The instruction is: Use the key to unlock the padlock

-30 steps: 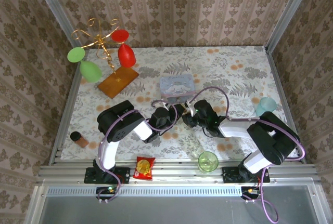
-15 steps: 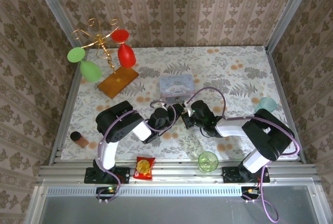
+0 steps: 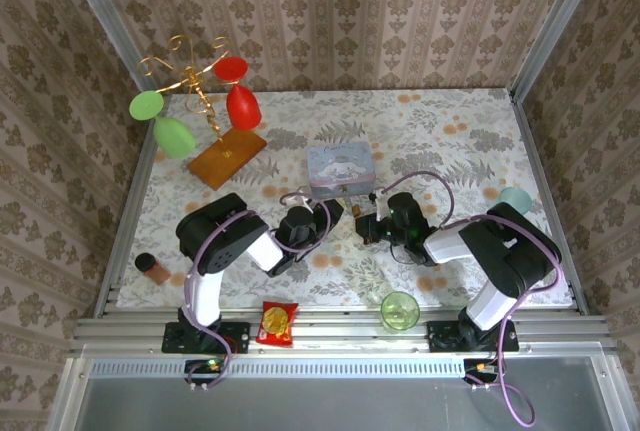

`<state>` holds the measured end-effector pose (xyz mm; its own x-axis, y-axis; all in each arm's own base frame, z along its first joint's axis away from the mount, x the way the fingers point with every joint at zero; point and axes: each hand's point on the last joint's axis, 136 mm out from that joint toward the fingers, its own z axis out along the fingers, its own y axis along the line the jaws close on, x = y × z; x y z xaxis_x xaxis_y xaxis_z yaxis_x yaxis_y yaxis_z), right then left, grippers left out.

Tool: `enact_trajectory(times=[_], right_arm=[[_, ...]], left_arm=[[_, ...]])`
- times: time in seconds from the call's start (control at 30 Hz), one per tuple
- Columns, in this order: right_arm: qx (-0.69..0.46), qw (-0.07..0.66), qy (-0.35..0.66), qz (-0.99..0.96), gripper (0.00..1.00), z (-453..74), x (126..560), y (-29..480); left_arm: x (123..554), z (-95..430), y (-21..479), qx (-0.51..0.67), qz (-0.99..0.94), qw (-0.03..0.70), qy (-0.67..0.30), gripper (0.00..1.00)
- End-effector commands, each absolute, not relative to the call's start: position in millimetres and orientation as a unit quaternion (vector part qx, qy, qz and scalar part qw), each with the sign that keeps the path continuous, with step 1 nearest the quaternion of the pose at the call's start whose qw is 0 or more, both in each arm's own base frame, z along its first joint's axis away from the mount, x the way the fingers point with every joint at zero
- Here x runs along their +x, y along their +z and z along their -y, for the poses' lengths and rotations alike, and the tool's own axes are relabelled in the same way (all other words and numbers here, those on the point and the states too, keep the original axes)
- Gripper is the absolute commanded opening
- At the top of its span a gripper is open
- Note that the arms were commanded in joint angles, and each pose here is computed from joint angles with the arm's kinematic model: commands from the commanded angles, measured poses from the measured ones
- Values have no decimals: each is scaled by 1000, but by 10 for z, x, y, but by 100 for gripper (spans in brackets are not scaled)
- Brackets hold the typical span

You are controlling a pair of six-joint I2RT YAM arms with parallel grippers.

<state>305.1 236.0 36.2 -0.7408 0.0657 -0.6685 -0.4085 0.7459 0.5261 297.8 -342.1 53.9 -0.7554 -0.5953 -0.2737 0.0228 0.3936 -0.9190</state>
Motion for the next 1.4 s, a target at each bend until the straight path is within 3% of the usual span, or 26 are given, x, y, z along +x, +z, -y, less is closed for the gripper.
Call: enact_trajectory(times=[0.0,0.3,0.4,0.47,0.77,1.07,1.2,1.3,1.37], right_arm=[[-71,322,401,-855,7,-2427,3013,420],[-62,308,397,-862,8,-2342,2970,402],[-62,305,395,-864,7,-2341,2968,392],[-59,305,399,-863,8,-2346,2973,397],[-54,288,416,-861,8,-2365,2908,348],[-50,282,420,-861,8,-2357,2926,337],[-45,279,410,-867,18,-2312,2942,307],[-41,271,401,-875,24,-2269,2929,259],[-25,270,380,-884,29,-2181,2942,205]], left_arm=[[2977,3481,482,-124,-814,300,-482,24],[3044,3450,832,-31,-833,371,-409,27],[3068,3527,899,-2,-839,379,-390,40],[3106,3598,821,10,-847,366,-386,41],[3191,3521,486,-12,-864,336,-374,27],[3206,3546,362,-7,-870,329,-367,28],[3197,3547,379,-6,-861,337,-381,27],[3210,3578,392,-11,-851,339,-401,15],[3212,3588,387,-11,-852,337,-402,15]])
